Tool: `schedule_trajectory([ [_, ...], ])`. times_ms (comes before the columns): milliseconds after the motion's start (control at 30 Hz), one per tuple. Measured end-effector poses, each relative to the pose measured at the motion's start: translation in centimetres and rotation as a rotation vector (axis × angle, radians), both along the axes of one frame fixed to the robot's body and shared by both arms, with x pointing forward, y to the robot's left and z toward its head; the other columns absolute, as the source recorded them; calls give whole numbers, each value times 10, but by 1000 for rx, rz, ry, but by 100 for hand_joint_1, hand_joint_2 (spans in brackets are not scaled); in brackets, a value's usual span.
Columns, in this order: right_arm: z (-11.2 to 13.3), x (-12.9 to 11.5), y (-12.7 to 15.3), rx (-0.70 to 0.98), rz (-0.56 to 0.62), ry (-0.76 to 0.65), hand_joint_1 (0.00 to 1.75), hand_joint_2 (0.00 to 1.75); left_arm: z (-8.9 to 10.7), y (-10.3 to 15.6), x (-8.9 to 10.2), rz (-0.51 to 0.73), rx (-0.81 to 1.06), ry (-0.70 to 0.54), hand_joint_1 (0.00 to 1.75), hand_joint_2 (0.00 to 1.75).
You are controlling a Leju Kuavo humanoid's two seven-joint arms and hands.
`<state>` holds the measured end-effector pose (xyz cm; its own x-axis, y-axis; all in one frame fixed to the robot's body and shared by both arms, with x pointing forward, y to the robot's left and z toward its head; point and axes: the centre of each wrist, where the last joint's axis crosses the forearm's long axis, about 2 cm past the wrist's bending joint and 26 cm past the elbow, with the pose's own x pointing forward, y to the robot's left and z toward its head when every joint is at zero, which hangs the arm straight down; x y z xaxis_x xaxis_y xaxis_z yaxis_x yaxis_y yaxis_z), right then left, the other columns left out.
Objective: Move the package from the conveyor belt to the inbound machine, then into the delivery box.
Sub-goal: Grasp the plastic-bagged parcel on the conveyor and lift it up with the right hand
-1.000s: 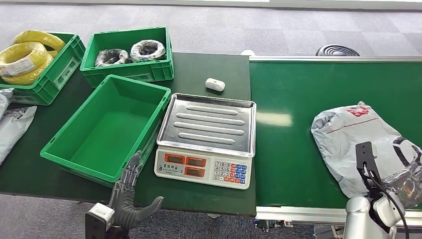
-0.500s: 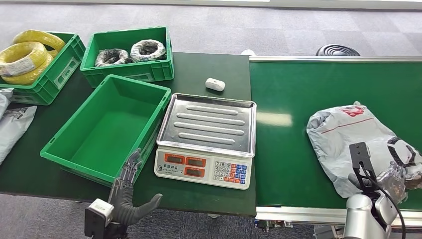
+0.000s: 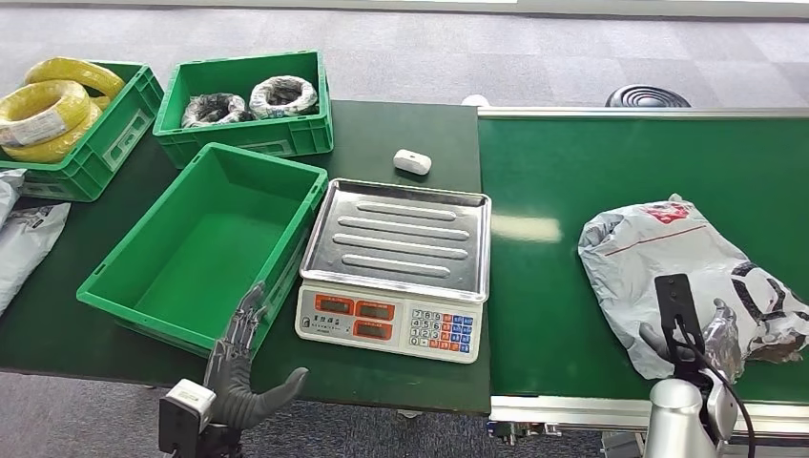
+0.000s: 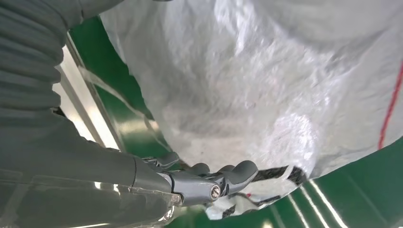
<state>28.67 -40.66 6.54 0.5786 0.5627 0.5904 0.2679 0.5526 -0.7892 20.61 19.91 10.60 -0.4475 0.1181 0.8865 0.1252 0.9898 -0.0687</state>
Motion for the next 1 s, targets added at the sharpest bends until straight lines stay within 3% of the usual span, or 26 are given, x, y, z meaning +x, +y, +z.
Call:
schedule_trajectory([
  [267, 1, -11, 34, 139, 103, -96, 0, 175, 3, 2, 1, 16, 7, -2, 0, 175],
  [433, 9, -15, 41, -26, 14, -141, 0, 175, 6, 2, 2, 22, 8, 0, 0, 175],
  [567, 20, -16, 35, -126, -69, -188, 0, 175, 7, 2, 2, 21, 10, 1, 0, 175],
  [1000, 20, -5, -11, -60, -117, -145, 0, 175, 7, 1, 3, 1, 5, -10, 0, 175],
])
